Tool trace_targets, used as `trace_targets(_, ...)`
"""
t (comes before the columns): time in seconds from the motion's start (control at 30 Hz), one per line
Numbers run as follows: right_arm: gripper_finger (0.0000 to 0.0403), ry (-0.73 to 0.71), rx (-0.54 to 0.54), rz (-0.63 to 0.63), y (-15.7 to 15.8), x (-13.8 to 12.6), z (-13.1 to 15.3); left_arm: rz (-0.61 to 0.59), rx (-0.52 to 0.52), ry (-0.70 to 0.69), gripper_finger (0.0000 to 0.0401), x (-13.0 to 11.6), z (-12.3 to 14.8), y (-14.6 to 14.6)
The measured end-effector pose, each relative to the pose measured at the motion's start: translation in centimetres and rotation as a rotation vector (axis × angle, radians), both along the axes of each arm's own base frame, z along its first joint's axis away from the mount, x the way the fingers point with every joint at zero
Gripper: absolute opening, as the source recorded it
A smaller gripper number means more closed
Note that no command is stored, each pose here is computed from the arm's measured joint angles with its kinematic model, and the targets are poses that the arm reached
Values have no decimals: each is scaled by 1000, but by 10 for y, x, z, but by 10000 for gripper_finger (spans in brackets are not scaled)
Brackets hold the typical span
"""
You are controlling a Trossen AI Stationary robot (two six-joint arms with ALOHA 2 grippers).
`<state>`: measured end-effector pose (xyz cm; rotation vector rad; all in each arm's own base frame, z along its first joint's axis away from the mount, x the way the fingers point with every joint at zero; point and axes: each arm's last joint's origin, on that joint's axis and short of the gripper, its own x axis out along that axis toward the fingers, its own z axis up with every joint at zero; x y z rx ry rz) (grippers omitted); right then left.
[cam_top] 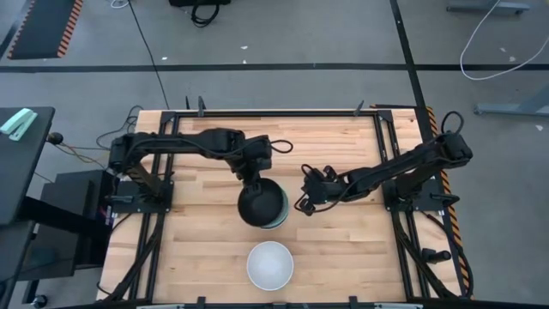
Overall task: Nest bowls inside each other
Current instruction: Stack the black bowl on top of the light green bowl
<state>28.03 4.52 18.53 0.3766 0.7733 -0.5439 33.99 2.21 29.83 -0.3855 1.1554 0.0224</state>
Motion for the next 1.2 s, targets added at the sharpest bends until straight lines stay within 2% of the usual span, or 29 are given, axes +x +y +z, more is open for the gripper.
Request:
trace_targets(0.1, 0, -5, -9, -4, 2, -3, 3, -5, 1, 5, 10, 2, -3, 0)
trace_targets(0.4, 0, 30, -22, -37, 5, -10, 3, -6, 4, 39, 16, 11, -17, 3)
trace_targets(0.53, 0, 44, -22, -50, 4, -11, 1, -4, 8, 89, 9, 12, -25, 3)
trace_targets(0.7, 0, 46, -24, -54, 4, -12, 1, 14, 46, 167, 22, 12, -35, 4)
trace_targets(0.8, 0, 49, -24, -56, 4, -12, 1, 15, 46, 211, 13, 11, -40, 5)
trace_targets(0.93, 0, 49, -22, -59, 4, -12, 1, 12, 52, 220, 10, 12, -43, 5)
trace_targets(1.1, 0, 53, -22, -60, 4, -13, 1, 15, 45, 227, 29, 11, -43, 6)
trace_targets(1.2, 0, 53, -23, -60, 4, -12, 1, 11, 39, 228, 21, 11, -43, 6)
